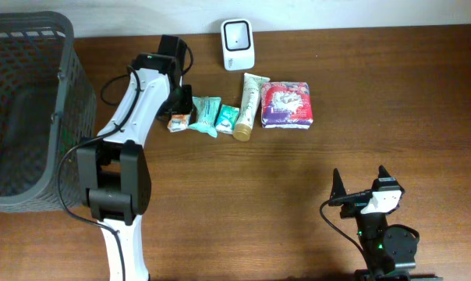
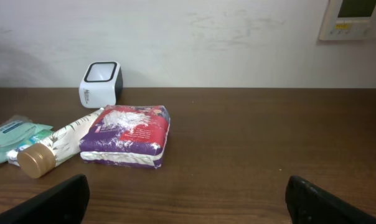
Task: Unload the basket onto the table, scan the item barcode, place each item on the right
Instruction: 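Hold the orange box at the scanner, then place it left of the wipes, then reach the left gripper into the basket and grasp the green-capped bottle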
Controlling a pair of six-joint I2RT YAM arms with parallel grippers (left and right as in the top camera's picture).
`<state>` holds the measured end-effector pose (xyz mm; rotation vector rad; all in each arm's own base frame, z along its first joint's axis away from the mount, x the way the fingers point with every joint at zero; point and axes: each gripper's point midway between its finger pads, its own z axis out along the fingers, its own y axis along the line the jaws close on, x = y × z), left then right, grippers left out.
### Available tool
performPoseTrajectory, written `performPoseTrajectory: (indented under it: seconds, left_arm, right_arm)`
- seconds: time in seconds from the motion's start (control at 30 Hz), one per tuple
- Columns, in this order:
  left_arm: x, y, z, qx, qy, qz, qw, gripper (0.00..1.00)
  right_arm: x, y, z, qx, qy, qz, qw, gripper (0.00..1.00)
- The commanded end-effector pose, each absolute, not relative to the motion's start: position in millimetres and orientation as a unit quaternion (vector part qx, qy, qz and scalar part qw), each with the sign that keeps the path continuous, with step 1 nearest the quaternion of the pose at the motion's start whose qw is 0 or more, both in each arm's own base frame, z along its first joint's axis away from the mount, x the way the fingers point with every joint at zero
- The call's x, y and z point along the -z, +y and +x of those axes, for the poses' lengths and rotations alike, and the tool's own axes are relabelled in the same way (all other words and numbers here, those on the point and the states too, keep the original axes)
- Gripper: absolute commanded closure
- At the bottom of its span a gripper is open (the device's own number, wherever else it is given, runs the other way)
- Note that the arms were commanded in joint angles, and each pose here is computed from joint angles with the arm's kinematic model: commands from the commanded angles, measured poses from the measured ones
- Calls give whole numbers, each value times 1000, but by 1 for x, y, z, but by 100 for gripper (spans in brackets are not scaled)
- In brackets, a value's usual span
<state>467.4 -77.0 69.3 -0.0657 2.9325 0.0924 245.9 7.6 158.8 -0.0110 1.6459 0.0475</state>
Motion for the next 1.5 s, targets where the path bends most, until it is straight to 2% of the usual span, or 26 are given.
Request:
performPoseTrajectory:
  seconds: [0.0, 0.07, 0.2, 0.23, 0.27, 0.33, 0.43, 0.6, 0.7, 0.83, 0.97, 1.1, 1.47]
  left_arm:
    - [-140, -77, 491, -20, 984, -32, 175, 42]
    - [-185, -76, 496, -11, 976, -37, 214, 39]
    - [-321, -50, 486, 9, 940, -65, 335, 36]
    - [-362, -36, 475, 14, 922, -79, 378, 10]
    - [-384, -26, 469, 15, 910, -89, 403, 1]
    - [-427, 11, 450, 14, 880, -144, 453, 1]
    - [-447, 69, 428, 5, 849, -236, 473, 1]
    - [-412, 179, 392, -58, 838, -357, 408, 1]
    - [-354, 218, 374, -64, 857, -409, 307, 1]
    - [-299, 204, 397, 40, 883, -406, 231, 1]
    - [-268, 206, 409, 58, 877, -436, 194, 1]
    - [-242, 221, 395, 16, 845, -514, 148, 1]
    - [-153, 198, 367, 37, 846, -532, -10, 1]
  right_arm:
    - [-156, 8, 246, -22, 734, -3, 678, 1]
    - [-156, 8, 246, -22, 734, -3, 678, 1]
    - [-156, 8, 246, -22, 734, -3, 678, 1]
    - [-156, 8, 246, -22, 734, -3, 678, 1]
    - [-156, 8, 246, -22, 734, -3, 678, 1]
    - [-156, 8, 246, -22, 734, -3, 678, 1]
    - [-156, 8, 246, -22, 734, -3, 678, 1]
    - [-156, 8, 246, -22, 734, -3, 678, 1]
    - [-156, 8, 246, -22, 734, -3, 678, 1]
    - [-156, 8, 246, -22, 734, -3, 678, 1]
    - [-156, 8, 246, -22, 734, -3, 678, 1]
    - [-156, 8, 246, -22, 734, -3, 678, 1]
    - [-156, 8, 246, -22, 734, -3, 678, 1]
